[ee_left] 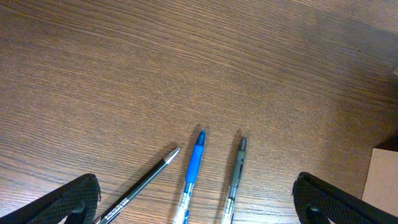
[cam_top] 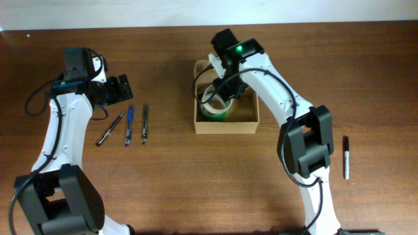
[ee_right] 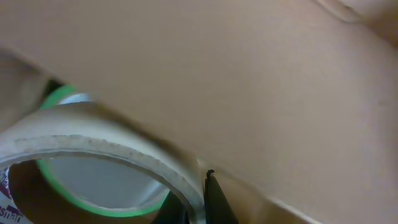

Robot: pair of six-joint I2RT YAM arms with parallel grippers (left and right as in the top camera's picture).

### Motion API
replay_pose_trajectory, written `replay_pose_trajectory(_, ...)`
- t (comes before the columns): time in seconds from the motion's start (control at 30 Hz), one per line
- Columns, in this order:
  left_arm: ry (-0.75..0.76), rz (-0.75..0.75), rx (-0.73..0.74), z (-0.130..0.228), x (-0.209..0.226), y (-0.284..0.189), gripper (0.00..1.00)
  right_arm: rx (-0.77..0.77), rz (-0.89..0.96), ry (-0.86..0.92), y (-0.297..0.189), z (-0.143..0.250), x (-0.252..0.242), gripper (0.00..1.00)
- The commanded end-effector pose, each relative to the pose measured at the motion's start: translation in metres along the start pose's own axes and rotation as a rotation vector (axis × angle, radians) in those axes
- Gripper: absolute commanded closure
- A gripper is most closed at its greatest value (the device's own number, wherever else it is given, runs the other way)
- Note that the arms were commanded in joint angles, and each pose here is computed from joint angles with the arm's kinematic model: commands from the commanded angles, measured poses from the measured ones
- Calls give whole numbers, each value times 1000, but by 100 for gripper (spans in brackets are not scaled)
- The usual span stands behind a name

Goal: Pack container
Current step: 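Carry the white tape with the right gripper and place it in the box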

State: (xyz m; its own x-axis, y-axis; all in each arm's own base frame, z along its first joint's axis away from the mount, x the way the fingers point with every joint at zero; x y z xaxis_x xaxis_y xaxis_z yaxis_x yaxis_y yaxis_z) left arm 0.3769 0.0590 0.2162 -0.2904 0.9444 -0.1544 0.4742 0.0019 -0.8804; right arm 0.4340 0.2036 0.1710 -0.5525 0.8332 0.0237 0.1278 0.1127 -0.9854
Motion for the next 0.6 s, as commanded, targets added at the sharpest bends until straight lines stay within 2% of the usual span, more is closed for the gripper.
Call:
replay_pose_trajectory(0.0,14,1,-11,-5,0,-1,1,-15,-16,21,-4,0,-5,96)
replay_pose_trajectory(0.57,14,1,-11,-5,0,-1,1,-35,31,21,-1,-7,16,96)
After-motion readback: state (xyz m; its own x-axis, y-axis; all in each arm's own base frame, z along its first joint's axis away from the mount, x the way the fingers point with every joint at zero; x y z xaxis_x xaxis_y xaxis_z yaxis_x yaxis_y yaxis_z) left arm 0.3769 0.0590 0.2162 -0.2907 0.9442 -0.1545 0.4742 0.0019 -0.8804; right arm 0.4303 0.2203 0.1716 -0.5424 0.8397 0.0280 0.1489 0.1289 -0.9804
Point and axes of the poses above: each gripper's point midway between its finger pads, its own y axis out along the fingers, its own x axis along the line the jaws close on, z = x × y, the point moved 10 cm from there along -y, back along the fingers, and after that the axes turned 4 degrees about -y, right-handed, at the moved point
